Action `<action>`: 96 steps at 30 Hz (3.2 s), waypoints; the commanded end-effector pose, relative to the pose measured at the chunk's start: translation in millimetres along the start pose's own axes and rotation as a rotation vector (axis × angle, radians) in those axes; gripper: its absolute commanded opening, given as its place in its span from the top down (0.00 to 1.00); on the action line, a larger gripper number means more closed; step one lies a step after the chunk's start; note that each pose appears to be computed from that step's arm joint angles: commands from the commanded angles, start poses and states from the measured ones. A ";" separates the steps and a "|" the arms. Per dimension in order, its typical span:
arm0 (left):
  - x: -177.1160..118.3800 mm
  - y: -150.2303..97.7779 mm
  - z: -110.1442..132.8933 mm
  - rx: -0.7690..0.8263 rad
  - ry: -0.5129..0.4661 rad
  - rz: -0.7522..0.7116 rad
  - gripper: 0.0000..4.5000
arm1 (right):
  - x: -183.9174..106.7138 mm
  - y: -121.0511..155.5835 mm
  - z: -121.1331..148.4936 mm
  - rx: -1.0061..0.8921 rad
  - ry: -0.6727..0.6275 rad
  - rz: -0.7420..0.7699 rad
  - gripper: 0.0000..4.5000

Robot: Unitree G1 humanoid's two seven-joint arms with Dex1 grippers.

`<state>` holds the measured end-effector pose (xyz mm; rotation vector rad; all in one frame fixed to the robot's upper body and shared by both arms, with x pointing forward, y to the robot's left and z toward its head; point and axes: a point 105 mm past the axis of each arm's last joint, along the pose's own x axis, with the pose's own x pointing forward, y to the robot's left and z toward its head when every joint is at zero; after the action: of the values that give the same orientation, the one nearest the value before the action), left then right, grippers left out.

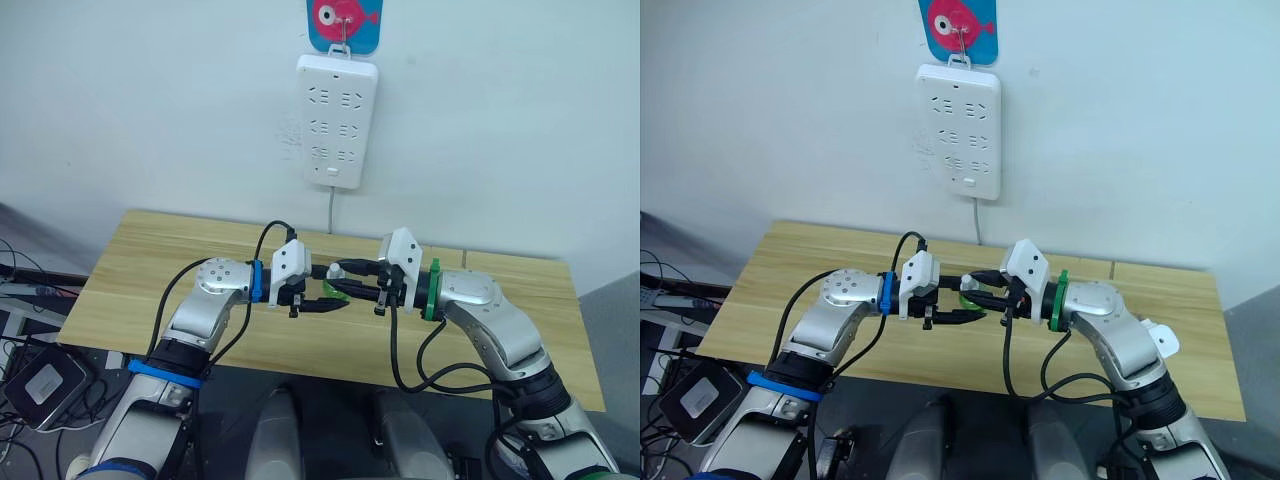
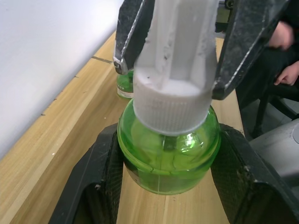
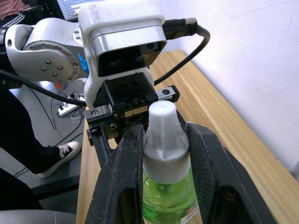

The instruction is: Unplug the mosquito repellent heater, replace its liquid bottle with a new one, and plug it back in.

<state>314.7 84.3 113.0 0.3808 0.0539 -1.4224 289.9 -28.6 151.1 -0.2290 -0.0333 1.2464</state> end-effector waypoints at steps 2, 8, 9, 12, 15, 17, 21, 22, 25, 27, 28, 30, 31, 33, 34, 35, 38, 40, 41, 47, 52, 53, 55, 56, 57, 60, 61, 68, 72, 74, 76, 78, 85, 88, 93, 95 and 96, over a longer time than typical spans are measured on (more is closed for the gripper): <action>-2.0 -0.1 8.3 0.032 -0.026 0.006 0.50 | -0.1 1.5 6.9 -0.021 -0.020 0.033 0.78; -1.0 -22.9 12.3 0.074 -0.028 -0.109 0.50 | -0.1 10.4 20.7 -0.020 -0.061 0.243 0.78; -0.8 -30.1 13.5 0.086 -0.029 -0.148 0.50 | -0.3 12.0 20.6 -0.031 -0.052 0.298 0.78; -2.6 -52.9 12.0 0.139 -0.013 -0.276 0.50 | 0.9 17.8 18.9 -0.036 -0.038 0.490 0.78; -6.7 -61.7 4.9 0.170 0.017 -0.336 0.50 | 2.9 24.0 9.3 -0.082 0.007 0.653 0.78; -8.3 -61.7 4.1 0.174 0.021 -0.342 0.50 | 3.6 23.8 0.2 -0.152 0.062 0.718 0.78; -8.7 -58.1 6.5 0.176 0.016 -0.326 0.50 | 7.2 7.7 4.2 -0.159 0.067 0.703 0.78; -8.7 -57.5 6.5 0.176 0.015 -0.321 0.50 | 6.6 3.6 5.8 -0.160 0.067 0.693 0.71; -7.8 -55.2 4.3 0.167 0.013 -0.290 0.50 | -1.9 -8.5 5.0 -0.149 0.089 0.645 0.46; -7.7 -53.0 1.5 0.143 0.009 -0.259 0.50 | -13.6 -19.5 1.7 -0.127 0.101 0.567 0.31; -7.9 -52.0 0.5 0.132 0.007 -0.246 0.50 | -19.1 -23.8 -0.2 -0.121 0.108 0.535 0.22; -8.8 -48.1 -1.3 0.114 0.004 -0.216 0.50 | -31.8 -30.2 -5.4 -0.099 0.123 0.466 0.06; -9.4 -47.1 -1.9 0.109 0.004 -0.206 0.50 | -35.9 -30.9 -7.0 -0.089 0.126 0.445 0.01; -10.9 -39.8 -2.1 0.089 -0.002 -0.160 0.50 | -49.2 -30.4 -11.3 -0.076 0.138 0.379 0.01; -11.0 -34.0 -1.0 0.074 -0.012 -0.123 0.50 | -52.7 -28.4 -11.2 -0.067 0.131 0.334 0.01; -10.8 -28.5 0.3 0.058 -0.022 -0.091 0.50 | -54.6 -24.8 -10.2 -0.055 0.123 0.301 0.01; -10.3 -15.2 3.6 0.032 -0.046 -0.012 0.50 | -48.3 -11.9 -0.4 -0.028 0.070 0.220 0.01; -10.1 -9.3 4.5 0.023 -0.050 0.021 0.50 | -38.0 -3.9 5.6 -0.037 0.036 0.165 0.01; -10.1 -8.4 4.5 0.022 -0.049 0.025 0.50 | -30.2 -1.5 7.8 -0.039 0.017 0.129 0.01; -8.1 -10.0 3.7 0.026 -0.039 0.011 0.50 | 6.8 1.2 9.2 -0.058 -0.018 0.022 0.01; -7.7 -9.8 5.7 0.029 -0.037 0.004 0.50 | 18.2 -13.6 8.9 -0.056 -0.018 -0.087 0.01; -7.9 -10.0 5.7 0.029 -0.037 0.003 0.50 | 16.8 -15.3 9.1 -0.051 -0.019 -0.097 0.01; -8.6 -12.6 3.5 0.027 -0.028 -0.005 0.50 | 9.5 -18.1 8.2 -0.050 -0.012 -0.105 0.01; -9.2 -14.1 2.2 0.026 -0.024 -0.010 0.50 | 4.8 -19.5 8.1 -0.045 -0.010 -0.109 0.01; -9.8 -15.4 1.4 0.023 -0.022 -0.013 0.50 | -1.2 -20.9 8.4 -0.039 -0.009 -0.109 0.01; -10.0 -15.6 1.2 0.019 -0.022 -0.013 0.50 | -20.5 -22.3 11.4 -0.025 -0.003 -0.090 0.01; -9.9 -15.4 1.2 0.019 -0.022 -0.012 0.50 | -25.4 -21.9 12.6 -0.021 -0.001 -0.081 0.01; -9.8 -13.6 0.6 0.016 -0.020 -0.012 0.50 | -41.3 -8.9 12.3 -0.009 0.058 0.032 0.01; -7.9 -13.4 2.2 0.018 -0.024 -0.016 0.50 | -24.4 2.8 12.7 0.008 0.032 0.077 0.01; -7.8 -13.7 2.4 0.019 -0.023 -0.021 0.50 | -12.9 4.9 11.8 0.003 0.020 0.078 0.01; -8.1 -13.7 2.5 0.019 -0.022 -0.022 0.50 | -3.0 3.4 10.2 -0.018 0.017 0.061 0.01; -8.3 -13.6 2.4 0.021 -0.020 -0.022 0.50 | 6.1 0.6 5.9 -0.056 0.027 0.040 0.01; -9.0 -16.7 1.5 0.014 -0.018 -0.026 0.50 | 12.6 -10.1 6.4 -0.050 0.004 -0.011 0.01; -8.9 -16.5 1.2 0.012 -0.018 -0.023 0.50 | 0.8 -19.4 2.8 -0.045 0.025 -0.041 0.01; -9.5 -15.9 1.2 0.012 -0.016 -0.020 0.50 | -38.2 -28.1 -1.1 -0.022 0.092 -0.035 0.01; -10.5 -15.8 0.4 0.012 -0.013 -0.021 0.50 | -48.4 -23.6 -0.7 -0.006 0.113 -0.001 0.01; -11.0 -15.7 0.0 0.012 -0.012 -0.022 0.50 | -52.0 -20.5 -0.8 -0.002 0.124 0.020 0.01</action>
<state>300.7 98.0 104.3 0.3683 0.0834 -1.4226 306.6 -92.3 146.5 -0.3277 0.1242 1.1695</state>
